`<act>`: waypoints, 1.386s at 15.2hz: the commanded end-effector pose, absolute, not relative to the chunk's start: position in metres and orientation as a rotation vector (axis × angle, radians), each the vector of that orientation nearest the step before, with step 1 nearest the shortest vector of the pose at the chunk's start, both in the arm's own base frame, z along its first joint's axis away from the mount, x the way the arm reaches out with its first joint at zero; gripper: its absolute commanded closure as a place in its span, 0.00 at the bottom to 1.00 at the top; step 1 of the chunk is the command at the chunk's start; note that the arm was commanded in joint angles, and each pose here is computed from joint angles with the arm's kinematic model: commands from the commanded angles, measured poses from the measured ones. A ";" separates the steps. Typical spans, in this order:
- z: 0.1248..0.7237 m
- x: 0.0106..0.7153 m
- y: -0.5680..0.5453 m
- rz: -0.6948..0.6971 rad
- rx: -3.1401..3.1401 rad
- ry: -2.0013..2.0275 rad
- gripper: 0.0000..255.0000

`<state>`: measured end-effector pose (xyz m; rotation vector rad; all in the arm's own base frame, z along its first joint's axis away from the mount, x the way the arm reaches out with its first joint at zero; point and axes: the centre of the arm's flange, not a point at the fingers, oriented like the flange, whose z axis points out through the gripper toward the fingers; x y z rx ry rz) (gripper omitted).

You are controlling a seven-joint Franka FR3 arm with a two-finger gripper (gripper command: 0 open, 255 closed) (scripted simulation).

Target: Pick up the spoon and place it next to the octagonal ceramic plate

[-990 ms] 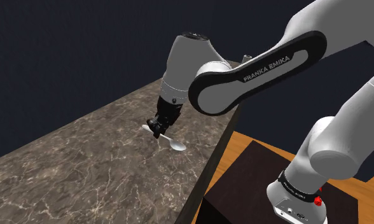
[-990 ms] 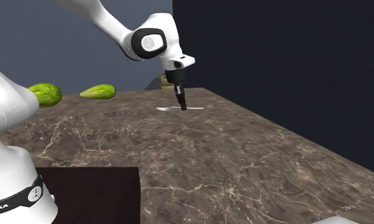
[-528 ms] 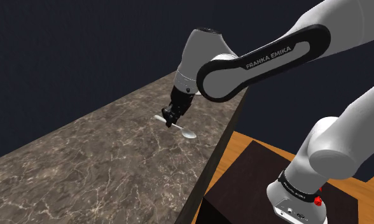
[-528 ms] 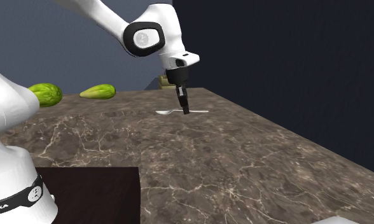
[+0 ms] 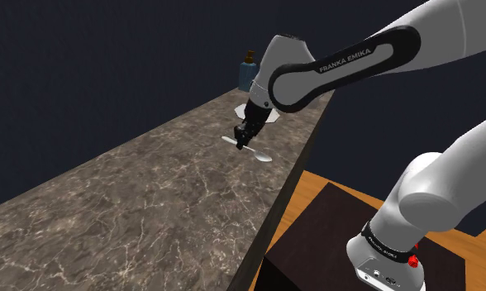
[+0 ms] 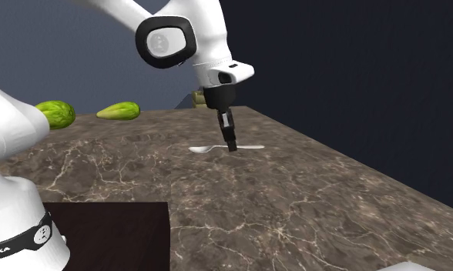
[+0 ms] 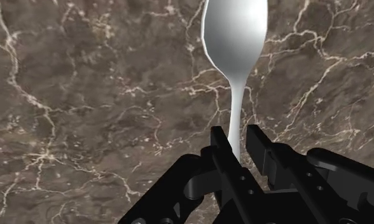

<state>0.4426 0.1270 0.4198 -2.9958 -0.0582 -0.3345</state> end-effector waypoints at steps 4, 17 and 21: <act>0.420 0.454 0.064 -0.335 -2.996 -0.062 1.00; 0.421 0.483 -0.105 -0.335 -2.996 -0.062 1.00; 0.421 0.492 -0.157 -0.335 -2.996 -0.062 1.00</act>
